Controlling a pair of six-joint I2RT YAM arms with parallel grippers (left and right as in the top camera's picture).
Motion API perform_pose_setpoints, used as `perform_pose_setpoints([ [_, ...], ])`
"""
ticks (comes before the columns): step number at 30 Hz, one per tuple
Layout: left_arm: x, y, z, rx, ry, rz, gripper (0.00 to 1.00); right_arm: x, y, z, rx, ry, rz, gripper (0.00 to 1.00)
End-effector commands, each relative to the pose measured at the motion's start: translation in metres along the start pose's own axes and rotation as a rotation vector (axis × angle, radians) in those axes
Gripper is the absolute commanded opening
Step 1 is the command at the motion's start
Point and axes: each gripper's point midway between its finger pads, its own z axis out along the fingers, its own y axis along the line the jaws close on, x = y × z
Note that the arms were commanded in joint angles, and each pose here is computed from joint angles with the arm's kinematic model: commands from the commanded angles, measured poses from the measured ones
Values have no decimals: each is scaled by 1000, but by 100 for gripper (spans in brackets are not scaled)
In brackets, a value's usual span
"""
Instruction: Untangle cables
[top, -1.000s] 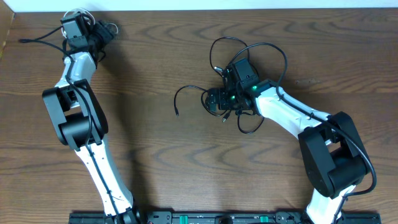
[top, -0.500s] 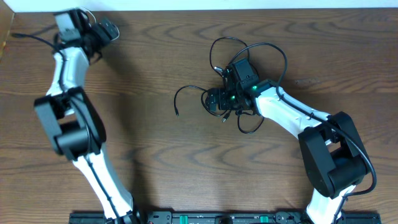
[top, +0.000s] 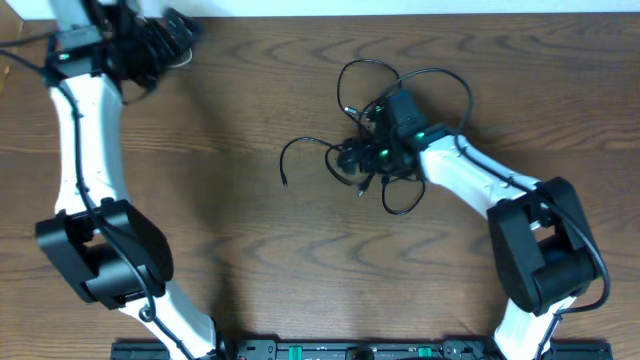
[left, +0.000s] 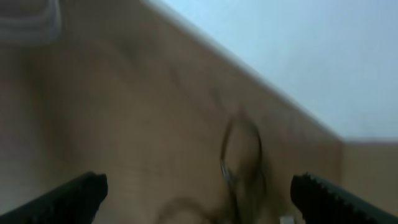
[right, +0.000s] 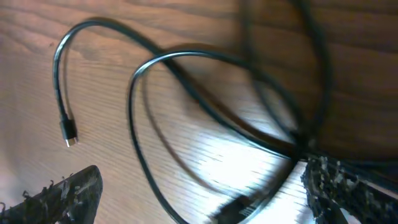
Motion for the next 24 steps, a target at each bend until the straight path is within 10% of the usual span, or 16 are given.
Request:
perform_pose_setpoints([
  [1, 53, -20, 30, 63, 179, 61, 100, -15, -4, -36, -101, -14, 70, 99],
  [24, 296, -74, 120, -174, 599, 688, 100, -51, -133, -122, 84, -198, 558, 99],
])
